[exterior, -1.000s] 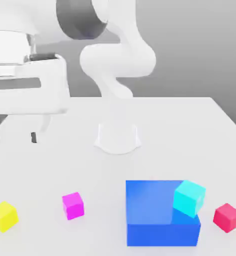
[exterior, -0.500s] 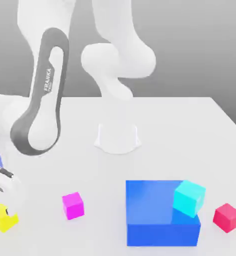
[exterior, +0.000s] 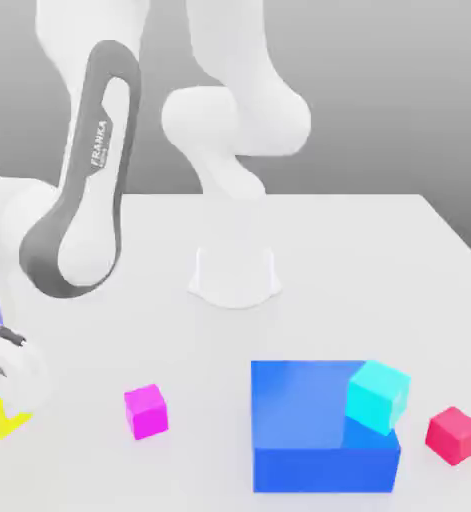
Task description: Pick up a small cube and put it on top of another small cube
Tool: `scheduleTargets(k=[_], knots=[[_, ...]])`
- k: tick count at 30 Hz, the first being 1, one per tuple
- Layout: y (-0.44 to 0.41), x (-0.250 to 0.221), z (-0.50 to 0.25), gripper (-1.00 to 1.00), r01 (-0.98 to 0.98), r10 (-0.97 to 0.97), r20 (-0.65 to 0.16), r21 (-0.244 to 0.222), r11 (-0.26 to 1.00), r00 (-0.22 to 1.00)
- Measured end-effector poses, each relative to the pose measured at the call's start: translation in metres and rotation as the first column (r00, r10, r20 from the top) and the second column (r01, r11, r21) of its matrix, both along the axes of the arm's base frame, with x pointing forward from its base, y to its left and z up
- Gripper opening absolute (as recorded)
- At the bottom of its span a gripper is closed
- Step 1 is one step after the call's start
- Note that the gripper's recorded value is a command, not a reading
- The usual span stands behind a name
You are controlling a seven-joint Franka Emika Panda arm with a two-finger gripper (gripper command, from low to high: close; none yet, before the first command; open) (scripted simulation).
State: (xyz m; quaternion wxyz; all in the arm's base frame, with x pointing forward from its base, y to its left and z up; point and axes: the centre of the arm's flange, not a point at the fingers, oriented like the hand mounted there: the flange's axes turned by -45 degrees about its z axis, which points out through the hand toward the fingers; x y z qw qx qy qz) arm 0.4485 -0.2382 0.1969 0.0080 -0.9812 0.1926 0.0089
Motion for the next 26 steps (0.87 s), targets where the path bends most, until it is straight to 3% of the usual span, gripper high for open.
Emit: scheduleTargets(k=[5, 11, 16, 20, 22, 23, 26], knots=[[0.124, 0.051, 0.008, -1.0, -0.342, 0.342, -0.01, 0.025, 0.939, 0.94], [0.274, 0.064, 0.019, -1.0, -0.674, 0.675, -0.013, 0.043, 0.737, 0.737], [0.4, 0.029, 0.031, -1.0, -0.881, 0.882, -0.005, 0.036, 0.471, 0.471], [0.5, -0.032, 0.024, -1.0, -0.981, 0.981, 0.01, -0.007, 0.192, 0.192], [0.517, -0.045, 0.0, -1.0, -0.99, 0.99, 0.012, -0.016, 0.138, 0.138], [0.52, -0.047, -0.013, 1.0, -0.991, 0.992, 0.013, -0.017, 0.129, 0.129], [0.52, -0.047, -0.013, 1.0, -0.991, 0.992, 0.013, -0.017, 0.129, 0.129]])
